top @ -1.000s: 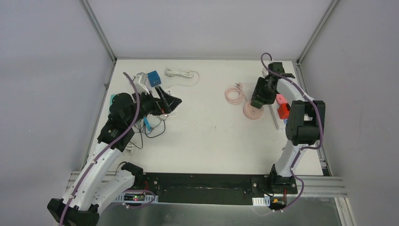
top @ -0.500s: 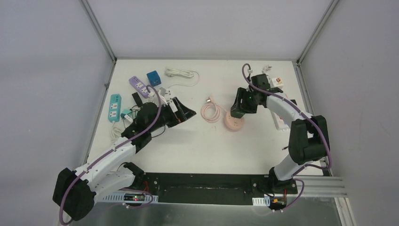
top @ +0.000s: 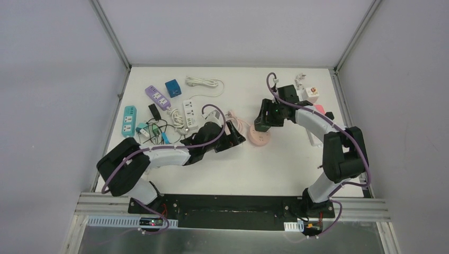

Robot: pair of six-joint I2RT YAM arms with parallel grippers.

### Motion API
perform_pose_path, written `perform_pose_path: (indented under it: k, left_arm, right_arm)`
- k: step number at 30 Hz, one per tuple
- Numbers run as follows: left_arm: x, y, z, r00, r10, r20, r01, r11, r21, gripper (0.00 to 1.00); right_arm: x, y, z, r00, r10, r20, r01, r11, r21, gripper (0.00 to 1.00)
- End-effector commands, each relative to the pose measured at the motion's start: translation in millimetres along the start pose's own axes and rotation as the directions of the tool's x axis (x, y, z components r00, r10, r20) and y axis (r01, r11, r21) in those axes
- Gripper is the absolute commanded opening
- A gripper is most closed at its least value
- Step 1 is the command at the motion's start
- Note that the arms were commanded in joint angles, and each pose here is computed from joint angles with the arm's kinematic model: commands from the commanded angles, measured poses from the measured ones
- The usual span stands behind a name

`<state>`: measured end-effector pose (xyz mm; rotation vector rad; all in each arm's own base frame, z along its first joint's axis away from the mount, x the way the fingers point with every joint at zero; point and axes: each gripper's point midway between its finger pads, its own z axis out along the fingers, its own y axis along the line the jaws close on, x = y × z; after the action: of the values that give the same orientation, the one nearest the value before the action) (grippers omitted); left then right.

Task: Pull the plug off the socket
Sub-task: Move the socket to the center of the board, then remove the plug from the socket.

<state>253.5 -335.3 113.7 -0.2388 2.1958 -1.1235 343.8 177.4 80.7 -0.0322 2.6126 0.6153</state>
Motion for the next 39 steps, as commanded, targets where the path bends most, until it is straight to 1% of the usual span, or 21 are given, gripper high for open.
perform_pose_path:
  k: [1, 7, 10, 15, 17, 21, 23, 24, 27, 29, 30, 34, 35, 37, 39]
  left_arm:
    - [-22, -43, 24, 0.989, -0.102, 0.104, 0.082, 0.98, 0.182, 0.86]
    - [-12, -49, 49, 0.993, -0.1, 0.058, 0.085, 0.972, 0.221, 0.83]
    - [-7, -52, 60, 0.992, -0.123, 0.036, 0.111, 0.964, 0.241, 0.8]
    - [-2, -57, 79, 0.985, -0.174, 0.013, 0.163, 0.944, 0.286, 0.79]
    - [0, -56, 85, 0.984, -0.179, 0.001, 0.171, 0.942, 0.289, 0.77]
    - [4, -55, 89, 0.983, -0.181, -0.015, 0.178, 0.941, 0.287, 0.64]
    - [6, -54, 91, 0.982, -0.186, -0.023, 0.185, 0.941, 0.284, 0.56]
    - [8, -53, 93, 0.982, -0.188, -0.029, 0.188, 0.941, 0.282, 0.48]
    - [11, -52, 96, 0.977, -0.206, -0.049, 0.211, 0.934, 0.288, 0.19]
    - [14, -52, 98, 0.976, -0.21, -0.063, 0.219, 0.931, 0.291, 0.05]
    - [14, -52, 97, 0.976, -0.209, -0.062, 0.218, 0.931, 0.292, 0.0]
    - [8, -52, 91, 0.979, -0.202, -0.037, 0.204, 0.936, 0.286, 0.0]
    - [6, -52, 89, 0.98, -0.198, -0.029, 0.198, 0.939, 0.28, 0.0]
    - [4, -52, 87, 0.982, -0.186, -0.022, 0.185, 0.947, 0.263, 0.0]
    - [3, -52, 87, 0.984, -0.175, -0.022, 0.175, 0.954, 0.244, 0.0]
  right_arm:
    - [-25, 25, -7, 0.995, -0.021, 0.102, 0.031, 0.995, -0.091, 0.0]
    - [-26, 27, -12, 0.993, -0.025, 0.116, 0.036, 0.995, -0.096, 0.0]
    - [-28, 28, -13, 0.992, -0.027, 0.125, 0.04, 0.994, -0.1, 0.0]
    - [-29, 29, -15, 0.99, -0.031, 0.14, 0.046, 0.993, -0.105, 0.0]
    - [-29, 29, -15, 0.989, -0.031, 0.144, 0.047, 0.993, -0.106, 0.0]
    - [-30, 29, -16, 0.989, -0.032, 0.147, 0.048, 0.993, -0.106, 0.0]
    - [-29, 29, -15, 0.989, -0.031, 0.145, 0.047, 0.993, -0.105, 0.0]
    - [-29, 29, -15, 0.989, -0.031, 0.143, 0.046, 0.993, -0.105, 0.0]
    - [-28, 28, -14, 0.99, -0.029, 0.138, 0.044, 0.994, -0.103, 0.0]
    - [-26, 27, -14, 0.991, -0.028, 0.133, 0.042, 0.994, -0.101, 0.0]
    - [-25, 27, -15, 0.991, -0.028, 0.134, 0.042, 0.994, -0.102, 0.0]
    - [-14, 35, -22, 0.995, -0.037, 0.091, 0.047, 0.994, -0.1, 0.0]
    - [-5, 49, -27, 0.998, -0.007, 0.056, 0.015, 0.989, -0.145, 0.0]
    - [1, 51, -30, 0.993, -0.098, 0.07, 0.103, 0.992, -0.068, 0.0]
    - [5, 58, -33, 0.972, -0.214, 0.096, 0.215, 0.977, 0.003, 0.0]
